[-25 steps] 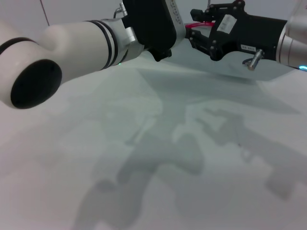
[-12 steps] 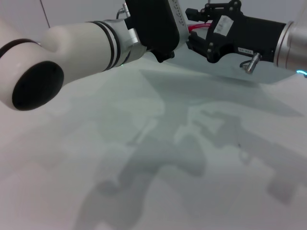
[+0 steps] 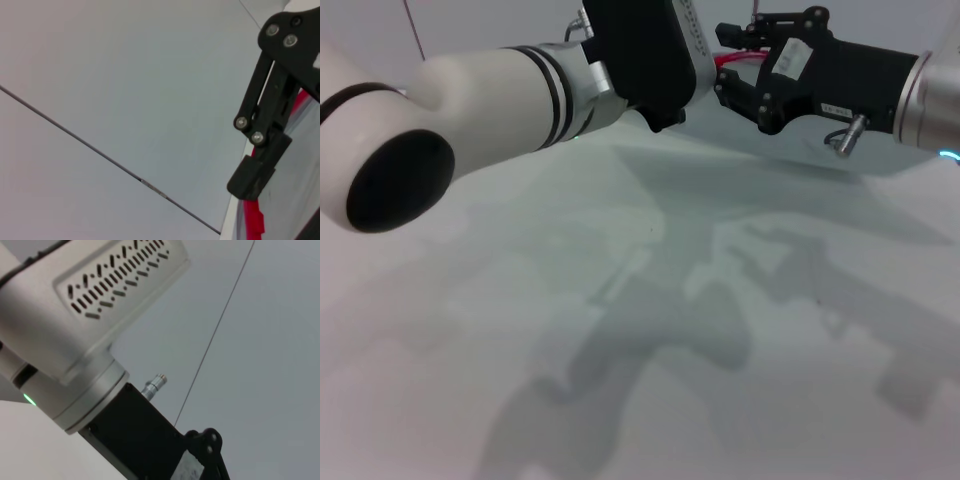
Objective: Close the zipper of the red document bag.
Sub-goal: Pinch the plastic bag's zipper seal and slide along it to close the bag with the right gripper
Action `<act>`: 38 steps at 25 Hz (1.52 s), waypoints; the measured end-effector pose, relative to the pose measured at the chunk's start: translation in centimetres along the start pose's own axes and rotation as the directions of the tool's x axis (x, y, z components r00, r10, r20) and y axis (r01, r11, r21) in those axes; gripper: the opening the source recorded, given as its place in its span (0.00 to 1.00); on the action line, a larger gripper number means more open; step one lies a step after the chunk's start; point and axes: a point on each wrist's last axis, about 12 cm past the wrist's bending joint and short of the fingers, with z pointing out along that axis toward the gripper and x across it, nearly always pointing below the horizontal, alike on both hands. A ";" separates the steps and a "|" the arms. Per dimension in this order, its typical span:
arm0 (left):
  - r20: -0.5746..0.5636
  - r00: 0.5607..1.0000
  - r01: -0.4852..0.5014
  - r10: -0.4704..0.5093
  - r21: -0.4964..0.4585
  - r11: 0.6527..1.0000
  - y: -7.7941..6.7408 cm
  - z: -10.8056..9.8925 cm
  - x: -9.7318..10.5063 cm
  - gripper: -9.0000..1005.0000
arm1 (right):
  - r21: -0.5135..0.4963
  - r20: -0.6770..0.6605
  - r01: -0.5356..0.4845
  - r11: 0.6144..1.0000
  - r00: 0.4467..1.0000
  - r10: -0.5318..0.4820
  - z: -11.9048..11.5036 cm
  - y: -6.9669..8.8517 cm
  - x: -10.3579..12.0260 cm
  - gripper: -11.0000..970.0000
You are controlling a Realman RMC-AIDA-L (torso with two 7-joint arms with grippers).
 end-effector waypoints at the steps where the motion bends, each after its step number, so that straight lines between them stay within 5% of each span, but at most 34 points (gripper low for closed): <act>1: 0.000 1.000 0.001 -0.001 0.000 1.000 0.0 0.0 0.0 0.08 | 0.001 -0.002 0.002 1.000 1.000 -0.002 0.0 0.0 0.1 0.39; 38: 0.020 1.000 -0.002 0.002 0.006 1.000 -0.2 -0.3 -0.7 0.08 | 0.039 -0.065 0.105 0.994 0.993 -0.103 0.7 0.0 1.6 0.38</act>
